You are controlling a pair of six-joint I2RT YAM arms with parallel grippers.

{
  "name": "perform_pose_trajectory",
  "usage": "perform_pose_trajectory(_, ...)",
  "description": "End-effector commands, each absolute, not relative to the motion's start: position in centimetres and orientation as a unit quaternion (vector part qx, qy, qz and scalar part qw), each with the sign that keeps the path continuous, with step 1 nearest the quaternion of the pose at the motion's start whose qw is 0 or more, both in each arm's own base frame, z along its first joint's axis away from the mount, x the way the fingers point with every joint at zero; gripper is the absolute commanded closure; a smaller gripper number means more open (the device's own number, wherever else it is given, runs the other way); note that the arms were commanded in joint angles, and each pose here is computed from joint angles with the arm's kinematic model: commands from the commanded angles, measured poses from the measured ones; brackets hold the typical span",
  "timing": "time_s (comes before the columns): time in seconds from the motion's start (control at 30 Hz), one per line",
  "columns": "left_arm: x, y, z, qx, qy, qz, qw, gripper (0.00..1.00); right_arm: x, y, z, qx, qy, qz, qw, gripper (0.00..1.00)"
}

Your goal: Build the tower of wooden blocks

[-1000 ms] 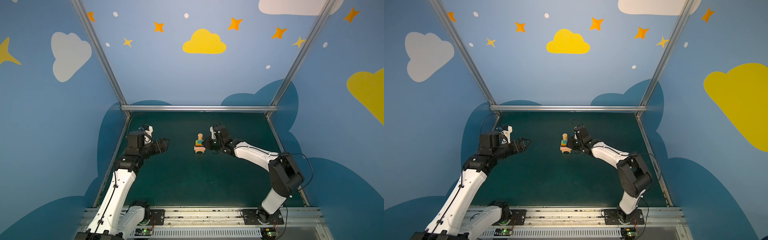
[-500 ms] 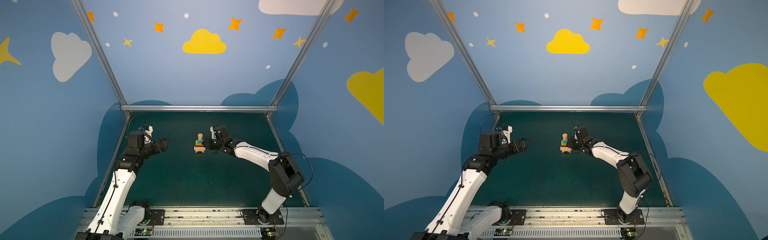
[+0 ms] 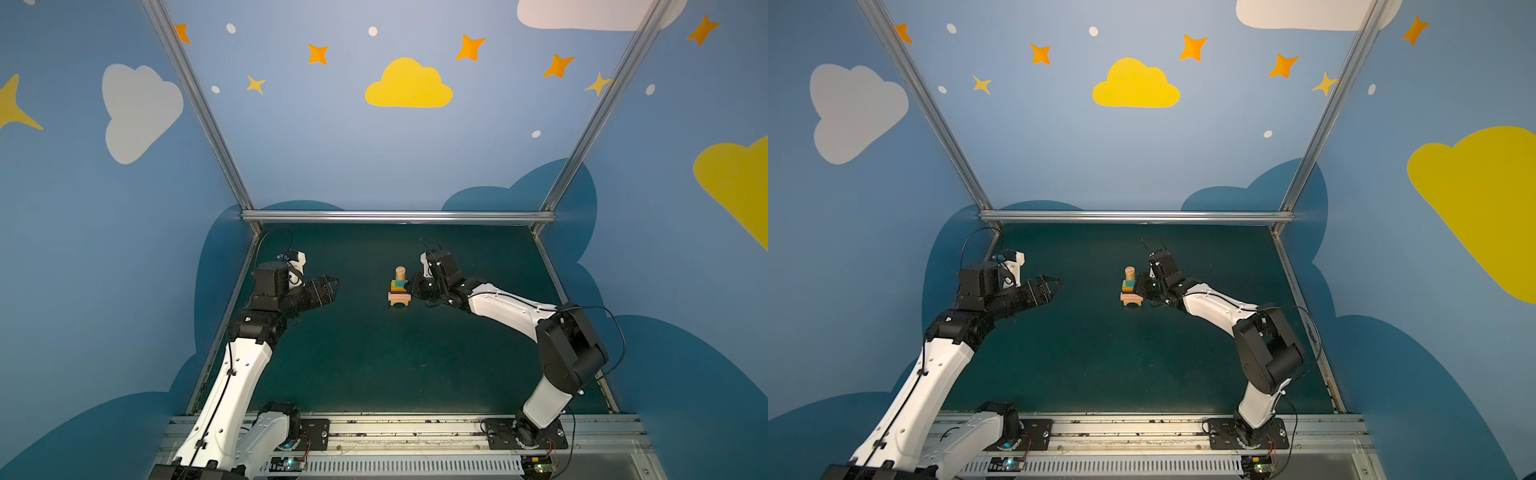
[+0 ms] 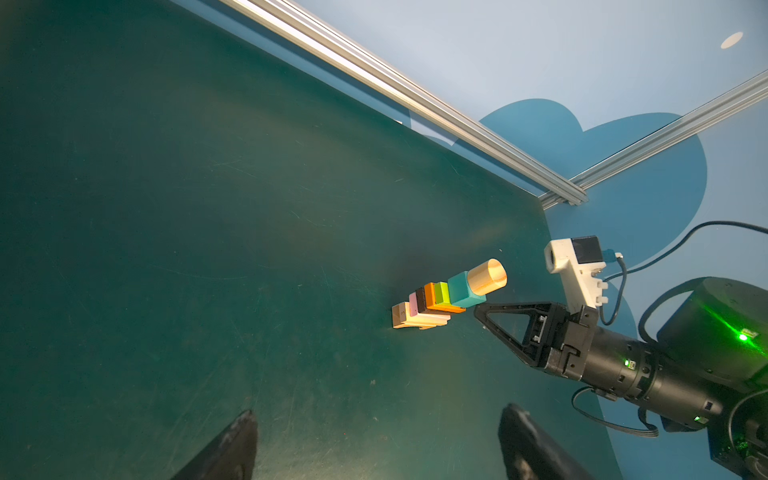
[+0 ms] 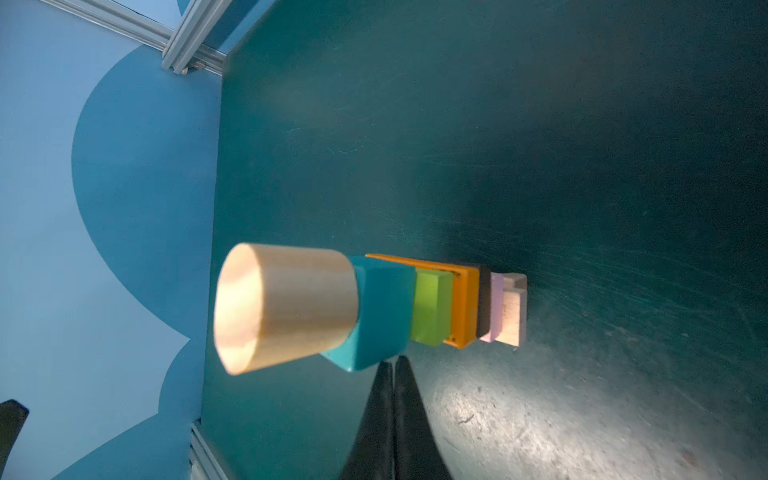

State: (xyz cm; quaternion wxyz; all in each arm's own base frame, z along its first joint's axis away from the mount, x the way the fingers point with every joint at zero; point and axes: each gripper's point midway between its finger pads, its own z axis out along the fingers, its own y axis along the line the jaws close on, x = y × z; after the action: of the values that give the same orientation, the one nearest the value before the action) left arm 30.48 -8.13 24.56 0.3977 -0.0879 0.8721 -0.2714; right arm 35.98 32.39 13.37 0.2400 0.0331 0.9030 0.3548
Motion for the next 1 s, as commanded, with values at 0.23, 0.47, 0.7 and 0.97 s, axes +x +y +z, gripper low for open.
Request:
perform_pose_trajectory(0.23,30.3,-8.0,24.6,-0.087,0.872,-0.267,0.402,0.10,36.2,32.3,14.9,0.032,0.896,0.362,0.254,1.00)
perform_pose_trajectory(0.47,30.4,-7.9,24.6,-0.089,0.871,-0.268,0.403,0.10,35.4,31.5,15.3,0.035,0.897,0.357,0.256,1.00)
perform_pose_trajectory(0.7,30.4,-7.9,24.5,-0.089,0.872,-0.267,0.401,0.10,34.5,30.6,15.3,0.040,0.899,0.351,0.258,1.00)
perform_pose_trajectory(0.97,30.6,-7.8,24.2,-0.092,0.873,-0.265,0.398,0.11,33.4,29.1,15.9,0.040,0.902,0.335,0.268,1.00)
